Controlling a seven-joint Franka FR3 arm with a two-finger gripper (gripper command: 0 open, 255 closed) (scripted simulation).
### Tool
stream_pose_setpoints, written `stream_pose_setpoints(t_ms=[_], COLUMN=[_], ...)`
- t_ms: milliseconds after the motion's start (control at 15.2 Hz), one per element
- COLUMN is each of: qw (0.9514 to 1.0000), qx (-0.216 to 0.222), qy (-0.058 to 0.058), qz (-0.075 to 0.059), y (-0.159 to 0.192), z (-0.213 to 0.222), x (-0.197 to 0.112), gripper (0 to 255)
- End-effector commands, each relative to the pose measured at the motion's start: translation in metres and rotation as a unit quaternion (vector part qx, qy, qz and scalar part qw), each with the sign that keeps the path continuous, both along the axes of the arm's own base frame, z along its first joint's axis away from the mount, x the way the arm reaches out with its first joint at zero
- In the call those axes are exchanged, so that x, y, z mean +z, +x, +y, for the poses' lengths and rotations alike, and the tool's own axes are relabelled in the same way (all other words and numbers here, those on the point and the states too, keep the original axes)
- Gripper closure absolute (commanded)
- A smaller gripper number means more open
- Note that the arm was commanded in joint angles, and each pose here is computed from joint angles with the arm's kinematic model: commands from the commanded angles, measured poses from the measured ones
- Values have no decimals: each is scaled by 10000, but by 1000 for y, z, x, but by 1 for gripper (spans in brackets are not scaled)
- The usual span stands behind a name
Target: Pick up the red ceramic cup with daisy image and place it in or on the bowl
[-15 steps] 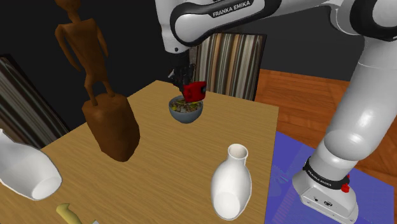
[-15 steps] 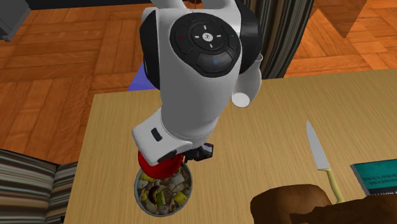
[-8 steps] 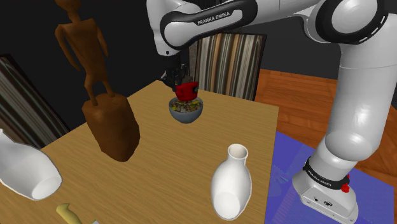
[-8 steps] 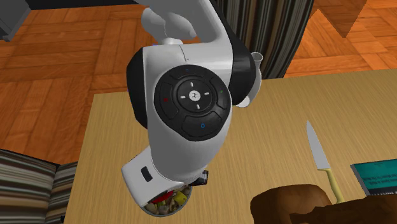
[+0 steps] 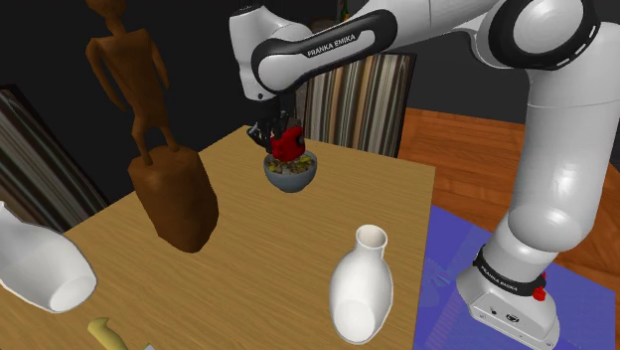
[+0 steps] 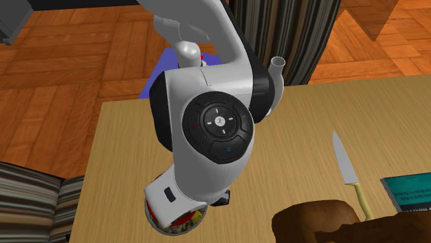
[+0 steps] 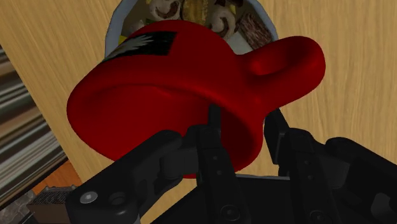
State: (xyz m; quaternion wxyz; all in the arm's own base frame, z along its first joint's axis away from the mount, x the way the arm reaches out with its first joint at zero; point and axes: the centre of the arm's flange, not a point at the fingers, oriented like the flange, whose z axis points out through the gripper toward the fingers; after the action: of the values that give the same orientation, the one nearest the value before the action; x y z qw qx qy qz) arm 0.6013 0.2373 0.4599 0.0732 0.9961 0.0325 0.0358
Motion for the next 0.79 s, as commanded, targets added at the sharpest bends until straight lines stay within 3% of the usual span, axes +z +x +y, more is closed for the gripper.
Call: stream_pose_setpoints(t_ms=[0, 594, 660, 726], qw=[9999, 9999, 9999, 9999], qx=[-49, -49, -49, -50], qy=[-44, -44, -43, -42], qz=[91, 91, 92, 92], y=[1, 1, -1, -1], z=[-9, -9, -10, -12], x=[-23, -30, -29, -29], gripper=[255, 255, 0, 0])
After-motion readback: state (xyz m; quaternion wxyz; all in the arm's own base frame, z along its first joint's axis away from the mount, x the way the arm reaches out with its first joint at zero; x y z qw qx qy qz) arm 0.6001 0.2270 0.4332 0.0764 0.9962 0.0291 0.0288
